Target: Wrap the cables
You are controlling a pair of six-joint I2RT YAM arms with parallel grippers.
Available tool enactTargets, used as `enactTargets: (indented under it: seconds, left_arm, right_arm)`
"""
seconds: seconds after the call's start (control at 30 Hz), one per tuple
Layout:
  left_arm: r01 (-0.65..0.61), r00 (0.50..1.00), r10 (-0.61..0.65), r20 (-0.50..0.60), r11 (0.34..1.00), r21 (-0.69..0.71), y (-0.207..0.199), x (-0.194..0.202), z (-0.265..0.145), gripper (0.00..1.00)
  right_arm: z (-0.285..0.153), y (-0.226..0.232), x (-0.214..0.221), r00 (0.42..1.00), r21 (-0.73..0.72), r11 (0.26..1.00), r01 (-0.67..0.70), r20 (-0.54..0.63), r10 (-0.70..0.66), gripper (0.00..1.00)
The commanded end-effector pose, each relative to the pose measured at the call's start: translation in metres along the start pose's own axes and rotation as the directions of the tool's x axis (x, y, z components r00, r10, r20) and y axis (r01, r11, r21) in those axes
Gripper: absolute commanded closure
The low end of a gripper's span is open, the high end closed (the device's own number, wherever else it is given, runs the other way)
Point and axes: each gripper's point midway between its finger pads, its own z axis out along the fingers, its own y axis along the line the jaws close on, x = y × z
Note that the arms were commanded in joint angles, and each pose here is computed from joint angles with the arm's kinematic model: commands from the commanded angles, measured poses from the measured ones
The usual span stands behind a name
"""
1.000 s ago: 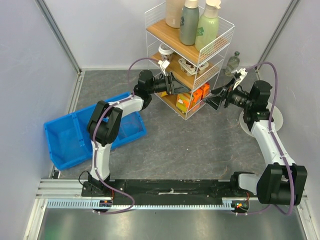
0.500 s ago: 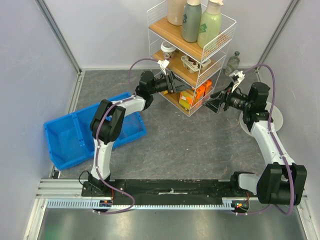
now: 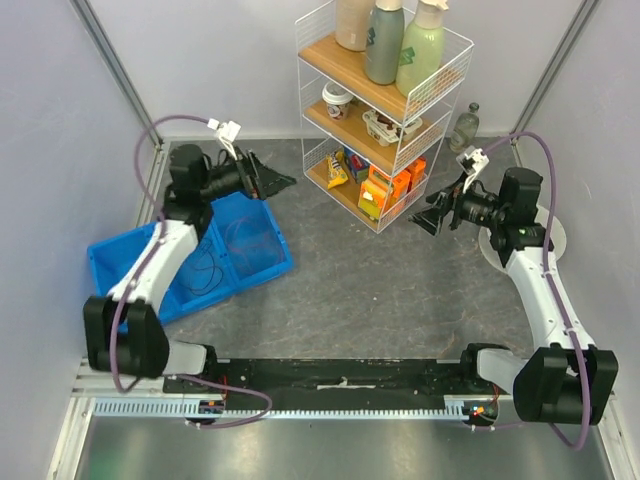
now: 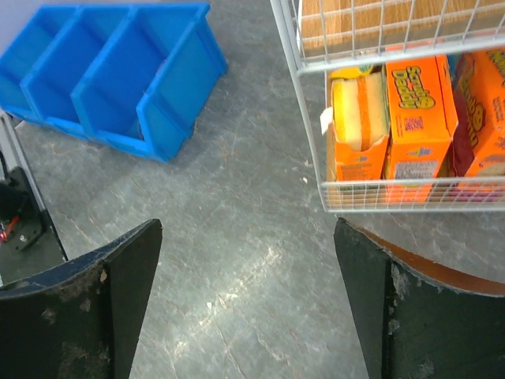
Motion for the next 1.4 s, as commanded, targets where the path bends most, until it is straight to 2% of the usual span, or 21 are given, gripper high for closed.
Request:
enactTargets:
  seconds: [0.0,0.03,0.17,0.23,0.33,0.4,0.57,0.63,0.8,0.93,0.97,1.1,1.2,1.27,1.37]
  left_arm:
    - [-0.454,0.845,0.414,-0.338,0.890,-0.044,-0.010,0.047,-0.065,0.04]
    - [-0.517,0.798,0.460,-0.390,0.855,-0.049,-0.008,0.051,-0.079,0.02]
    - [-0.732,0.524,0.637,-0.566,0.676,0.084,0.008,0.085,-0.123,0.02]
    - [-0.782,0.434,0.668,-0.605,0.613,0.116,0.023,0.094,-0.132,0.04]
    - [-0.809,0.364,0.700,-0.614,0.565,0.164,0.044,0.107,-0.130,0.15]
    - [-0.810,0.345,0.713,-0.611,0.555,0.190,0.056,0.112,-0.124,0.20]
    - [-0.781,0.444,0.602,-0.664,0.622,0.043,0.095,0.094,-0.101,0.37]
    - [-0.773,0.461,0.578,-0.674,0.634,0.015,0.106,0.093,-0.096,0.39]
    - [-0.770,0.443,0.513,-0.735,0.637,-0.020,0.138,0.106,-0.093,0.42]
    - [-0.793,0.469,0.487,-0.737,0.599,-0.108,0.156,0.090,-0.087,0.42]
    - [-0.808,0.461,0.496,-0.736,0.578,-0.117,0.158,0.083,-0.086,0.41]
    - [-0.885,0.373,0.485,-0.791,0.441,-0.148,0.176,0.051,-0.093,0.42]
    - [-0.925,0.295,0.456,-0.840,0.358,-0.130,0.188,0.045,-0.106,0.43]
    - [-0.941,0.242,0.445,-0.862,0.324,-0.097,0.191,0.046,-0.114,0.43]
    - [-0.950,0.190,0.399,-0.897,0.306,-0.065,0.199,0.051,-0.123,0.44]
  right_arm:
    - [-0.010,-0.004,0.014,0.990,0.040,0.995,0.086,-0.117,-0.081,0.02]
    - [-0.011,-0.004,0.018,0.986,0.042,0.994,0.099,-0.137,-0.093,0.02]
    - [-0.006,0.002,0.036,0.954,0.042,0.982,0.183,-0.250,-0.168,0.02]
    - [-0.001,0.006,0.043,0.934,0.027,0.974,0.224,-0.290,-0.207,0.02]
    - [0.004,0.010,0.052,0.906,0.037,0.959,0.283,-0.338,-0.254,0.02]
    - [0.005,0.010,0.056,0.887,0.044,0.948,0.314,-0.369,-0.276,0.02]
    - [-0.001,0.007,0.059,0.865,0.060,0.937,0.343,-0.410,-0.290,0.02]
    - [-0.002,0.009,0.057,0.866,0.061,0.937,0.345,-0.406,-0.292,0.02]
    - [-0.002,0.008,0.055,0.882,0.094,0.941,0.324,-0.390,-0.264,0.02]
    - [-0.001,0.012,0.054,0.887,0.081,0.946,0.314,-0.380,-0.262,0.02]
    - [-0.001,0.013,0.054,0.888,0.076,0.947,0.311,-0.378,-0.261,0.02]
    - [-0.001,0.016,0.055,0.891,0.065,0.951,0.304,-0.374,-0.259,0.02]
    - [-0.002,0.014,0.057,0.887,0.071,0.949,0.308,-0.381,-0.260,0.02]
    - [-0.002,0.014,0.059,0.885,0.070,0.949,0.307,-0.388,-0.258,0.02]
    - [-0.002,0.014,0.061,0.883,0.064,0.950,0.307,-0.391,-0.259,0.02]
